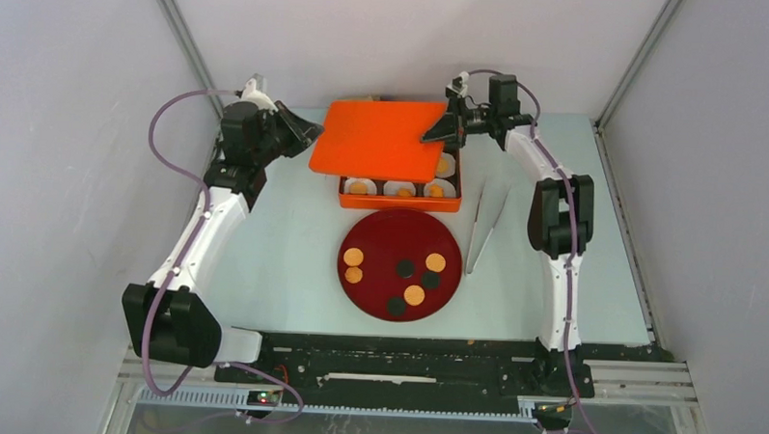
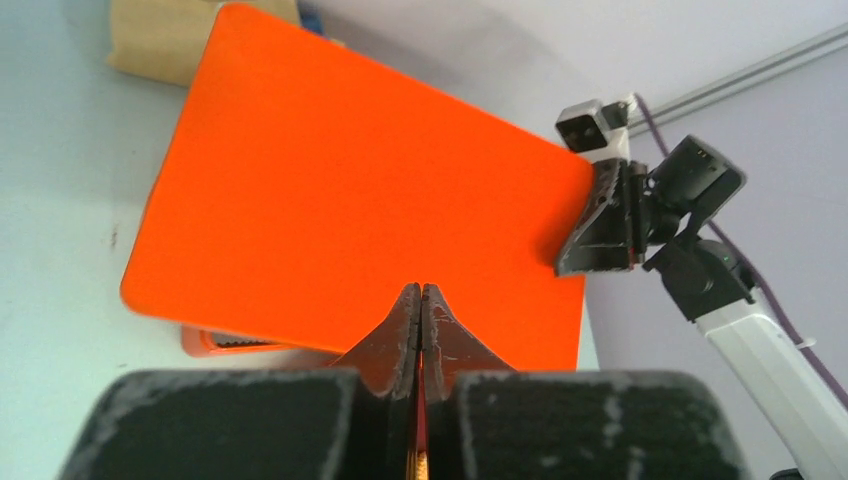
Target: Pack the cookies
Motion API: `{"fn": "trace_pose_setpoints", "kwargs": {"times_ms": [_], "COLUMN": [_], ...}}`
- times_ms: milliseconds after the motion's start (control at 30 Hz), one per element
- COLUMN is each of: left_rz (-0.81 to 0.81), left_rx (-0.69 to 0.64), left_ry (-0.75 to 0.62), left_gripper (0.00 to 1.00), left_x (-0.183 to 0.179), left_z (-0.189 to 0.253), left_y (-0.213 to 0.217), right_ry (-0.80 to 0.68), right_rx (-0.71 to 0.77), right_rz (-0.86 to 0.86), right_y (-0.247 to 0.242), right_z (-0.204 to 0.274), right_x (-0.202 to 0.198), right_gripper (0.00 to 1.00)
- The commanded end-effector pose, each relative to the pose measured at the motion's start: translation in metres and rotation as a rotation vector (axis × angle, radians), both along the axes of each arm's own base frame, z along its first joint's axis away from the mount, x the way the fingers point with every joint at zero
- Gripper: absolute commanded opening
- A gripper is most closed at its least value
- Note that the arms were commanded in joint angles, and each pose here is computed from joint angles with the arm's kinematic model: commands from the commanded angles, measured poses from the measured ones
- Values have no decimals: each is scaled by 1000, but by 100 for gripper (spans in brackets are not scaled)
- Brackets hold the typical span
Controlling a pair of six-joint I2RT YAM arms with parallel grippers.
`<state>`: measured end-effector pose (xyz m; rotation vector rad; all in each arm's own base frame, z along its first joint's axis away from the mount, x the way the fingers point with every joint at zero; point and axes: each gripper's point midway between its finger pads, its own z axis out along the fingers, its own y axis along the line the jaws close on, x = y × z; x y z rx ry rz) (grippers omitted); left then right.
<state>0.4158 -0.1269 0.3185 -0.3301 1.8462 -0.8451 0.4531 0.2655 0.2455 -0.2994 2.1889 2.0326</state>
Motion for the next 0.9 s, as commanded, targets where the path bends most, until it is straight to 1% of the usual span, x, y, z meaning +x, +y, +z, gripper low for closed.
{"fn": "trace_pose_setpoints", "kwargs": {"times_ms": [0, 133, 267, 433, 600, 867], "left_rz": [41, 79, 93, 76, 59, 31], "left_rx": [80, 125, 142, 139, 144, 150], "left_ry": [50, 83, 109, 139, 152, 180], "left_gripper": [2, 1, 0, 0, 0, 0], "left_x": [1, 2, 5, 10, 11, 16], "left_z": [-31, -48, -61, -76, -86, -101], "left_y": [9, 16, 18, 12, 6, -8], "right_ry": [-5, 72, 135, 179, 224, 239], "right_rx": [38, 40, 30, 12, -16, -31], "right_rz": [74, 71, 73, 55, 2, -55], "right_y": [-2, -6, -4, -10, -31, -63], "right_z": [7, -21, -48, -66, -81, -96], "right_x": [6, 23, 21, 19, 22, 22], "right_gripper": [21, 21, 21, 21, 19, 18]}}
